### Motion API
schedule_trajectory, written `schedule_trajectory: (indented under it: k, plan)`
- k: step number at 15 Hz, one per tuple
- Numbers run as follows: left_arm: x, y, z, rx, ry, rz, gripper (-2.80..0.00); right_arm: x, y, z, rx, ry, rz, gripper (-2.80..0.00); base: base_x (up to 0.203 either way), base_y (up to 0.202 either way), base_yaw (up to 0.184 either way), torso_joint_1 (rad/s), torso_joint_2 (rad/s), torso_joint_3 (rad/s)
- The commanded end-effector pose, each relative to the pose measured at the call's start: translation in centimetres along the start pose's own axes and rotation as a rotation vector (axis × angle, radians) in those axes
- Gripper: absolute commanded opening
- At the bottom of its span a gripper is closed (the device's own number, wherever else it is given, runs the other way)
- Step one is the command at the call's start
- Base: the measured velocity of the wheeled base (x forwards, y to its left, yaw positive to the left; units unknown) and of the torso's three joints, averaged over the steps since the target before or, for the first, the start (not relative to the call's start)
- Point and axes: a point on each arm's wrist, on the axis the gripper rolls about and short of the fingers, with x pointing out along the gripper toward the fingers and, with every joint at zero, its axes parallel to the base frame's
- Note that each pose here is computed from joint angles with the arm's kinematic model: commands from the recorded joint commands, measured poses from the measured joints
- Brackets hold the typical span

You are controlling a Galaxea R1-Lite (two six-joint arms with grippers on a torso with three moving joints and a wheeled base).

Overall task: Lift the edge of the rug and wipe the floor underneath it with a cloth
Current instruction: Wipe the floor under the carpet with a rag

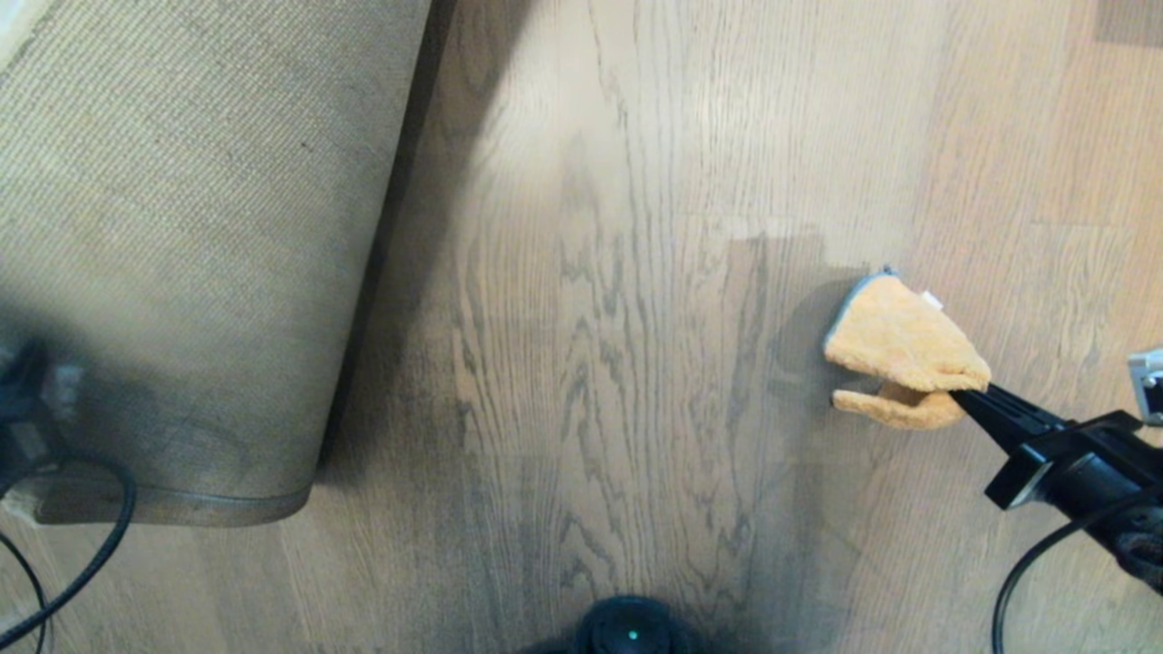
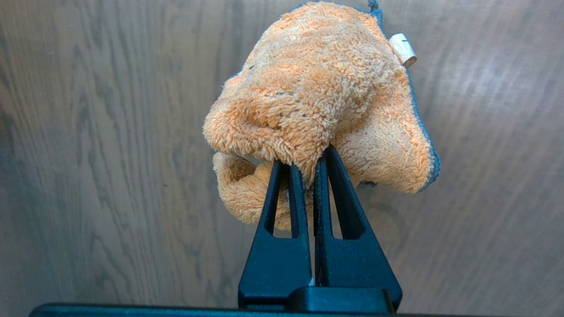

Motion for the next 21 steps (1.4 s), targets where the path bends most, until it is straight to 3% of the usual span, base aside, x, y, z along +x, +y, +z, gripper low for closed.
schedule_trajectory:
  k: [1,11,16,21]
  plan:
    - [0.0,0.0,-0.1,0.004,0.004,0.005,-2.80,0.0,0.0,0.5,-0.007,-0.047,0.001,-2.80,0.000,0.092,0.002,-0.002,0.00,0.004]
    - [-0.1,0.0,-0.4,0.008,0.014,0.002,-2.80,1.9,0.5,0.5,-0.011,-0.053,0.042,-2.80,0.000,0.000,0.000,0.000,0.00,0.000]
    - [0.0,-0.1,-0.4,0.011,0.019,0.001,-2.80,4.5,5.2,-0.8,0.009,-0.005,0.266,-2.80,0.000,0.000,0.000,0.000,0.00,0.000]
    - [-0.1,-0.1,-0.8,0.018,0.035,-0.002,-2.80,6.1,13.6,-1.7,0.045,-0.002,0.571,-2.80,0.000,0.000,0.000,0.000,0.00,0.000]
